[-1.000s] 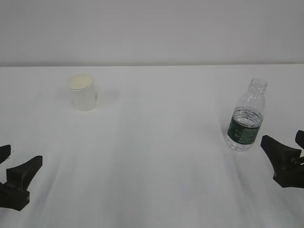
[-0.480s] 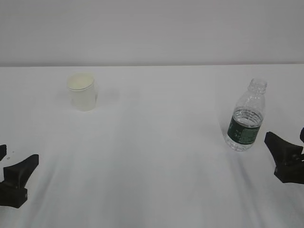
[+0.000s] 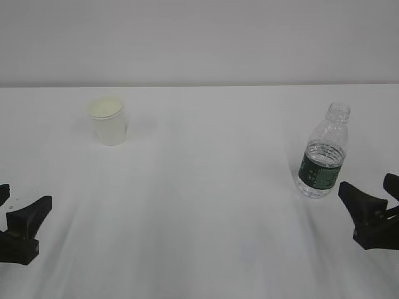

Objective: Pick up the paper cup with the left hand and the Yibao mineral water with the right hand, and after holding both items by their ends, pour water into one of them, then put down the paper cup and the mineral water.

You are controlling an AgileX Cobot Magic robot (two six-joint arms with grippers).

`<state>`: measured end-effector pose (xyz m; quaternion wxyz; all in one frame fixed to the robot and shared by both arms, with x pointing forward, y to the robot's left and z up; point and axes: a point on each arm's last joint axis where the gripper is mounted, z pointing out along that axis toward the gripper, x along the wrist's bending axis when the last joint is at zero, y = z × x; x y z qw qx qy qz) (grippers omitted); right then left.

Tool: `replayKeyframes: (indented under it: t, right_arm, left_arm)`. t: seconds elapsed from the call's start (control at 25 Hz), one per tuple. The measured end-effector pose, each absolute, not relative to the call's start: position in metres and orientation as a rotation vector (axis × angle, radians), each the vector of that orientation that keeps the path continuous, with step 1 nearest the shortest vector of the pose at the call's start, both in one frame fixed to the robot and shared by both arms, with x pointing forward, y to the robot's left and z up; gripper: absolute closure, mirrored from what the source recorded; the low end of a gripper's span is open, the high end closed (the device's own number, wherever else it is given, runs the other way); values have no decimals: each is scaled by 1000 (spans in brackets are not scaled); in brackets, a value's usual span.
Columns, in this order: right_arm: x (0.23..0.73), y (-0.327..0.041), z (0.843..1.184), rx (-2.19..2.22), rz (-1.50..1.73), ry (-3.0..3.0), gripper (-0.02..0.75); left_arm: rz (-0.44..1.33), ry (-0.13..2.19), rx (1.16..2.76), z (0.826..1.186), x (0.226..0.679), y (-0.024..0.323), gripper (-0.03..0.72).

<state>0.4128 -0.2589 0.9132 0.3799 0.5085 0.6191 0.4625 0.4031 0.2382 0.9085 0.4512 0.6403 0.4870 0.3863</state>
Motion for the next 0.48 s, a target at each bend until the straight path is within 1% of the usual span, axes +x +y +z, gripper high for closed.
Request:
replayKeyframes:
  t: [0.48]
  right_arm:
    - [414,-254,892,1319,1136,1700,147]
  left_arm:
    - [965,1213,1565,910,406,238,168]
